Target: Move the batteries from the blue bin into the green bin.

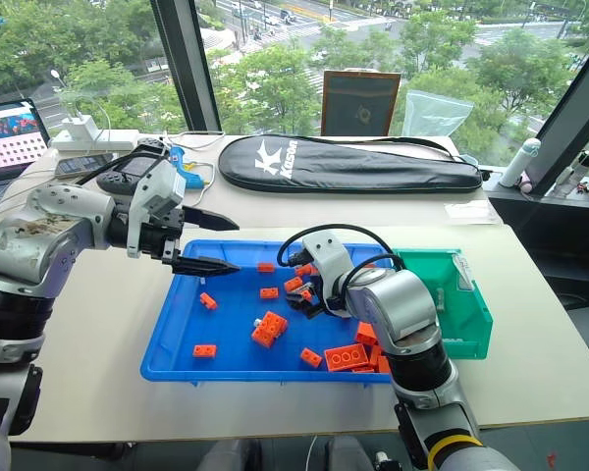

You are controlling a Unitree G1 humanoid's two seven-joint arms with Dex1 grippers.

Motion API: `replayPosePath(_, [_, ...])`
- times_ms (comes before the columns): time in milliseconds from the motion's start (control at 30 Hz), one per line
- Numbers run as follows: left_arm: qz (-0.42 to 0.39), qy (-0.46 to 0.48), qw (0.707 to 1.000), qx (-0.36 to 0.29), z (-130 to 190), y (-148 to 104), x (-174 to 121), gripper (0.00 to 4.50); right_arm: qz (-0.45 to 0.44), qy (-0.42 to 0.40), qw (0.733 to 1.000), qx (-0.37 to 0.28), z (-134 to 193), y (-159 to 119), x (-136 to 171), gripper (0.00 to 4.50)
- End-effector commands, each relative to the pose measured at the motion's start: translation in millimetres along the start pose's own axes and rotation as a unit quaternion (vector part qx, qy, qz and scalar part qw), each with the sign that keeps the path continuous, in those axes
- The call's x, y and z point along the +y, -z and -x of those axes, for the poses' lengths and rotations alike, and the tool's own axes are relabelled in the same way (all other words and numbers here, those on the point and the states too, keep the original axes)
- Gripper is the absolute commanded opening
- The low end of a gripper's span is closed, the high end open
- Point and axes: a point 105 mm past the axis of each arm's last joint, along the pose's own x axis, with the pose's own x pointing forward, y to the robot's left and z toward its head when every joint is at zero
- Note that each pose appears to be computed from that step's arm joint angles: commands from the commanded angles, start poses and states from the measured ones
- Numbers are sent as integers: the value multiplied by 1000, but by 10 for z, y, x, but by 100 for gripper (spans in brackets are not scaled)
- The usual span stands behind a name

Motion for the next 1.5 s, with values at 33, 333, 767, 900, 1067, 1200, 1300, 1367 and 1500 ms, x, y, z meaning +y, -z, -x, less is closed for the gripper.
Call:
replayPosePath(33, [-32, -5, 999, -8, 23, -127, 14, 450, 2, 1, 1000, 6, -65, 33, 48, 446])
replayPosePath(333, [-32, -5, 999, -8, 14, -121, 15, 450, 3, 10, 1000, -2, -180, 29, 67, 314])
replayPosePath(767, [-38, 13, 999, -12, -51, -136, -14, 450, 105, -82, 991, -1, 247, -33, 217, 144])
replayPosePath(900, [-40, 16, 999, -14, -85, -140, -7, 450, 208, -125, 970, -21, 510, -8, 228, 144])
replayPosePath(1067, [-43, 26, 999, -12, -117, -130, -19, 450, 277, -160, 947, 38, 712, 306, 114, 144])
replayPosePath(1200, [-46, 42, 998, -10, -146, -127, -65, 450, 316, -163, 932, 74, 743, 501, 51, 305])
replayPosePath(1300, [-47, 42, 998, -10, -143, -128, -62, 450, 326, -161, 929, 72, 726, 495, 21, 407])
replayPosePath(1367, [-47, 40, 998, -8, -134, -125, -58, 450, 328, -142, 933, 40, 677, 346, -28, 444])
replayPosePath(1500, [-47, 35, 998, -4, -110, -114, -50, 450, 312, -86, 945, -38, 549, -10, -129, 444])
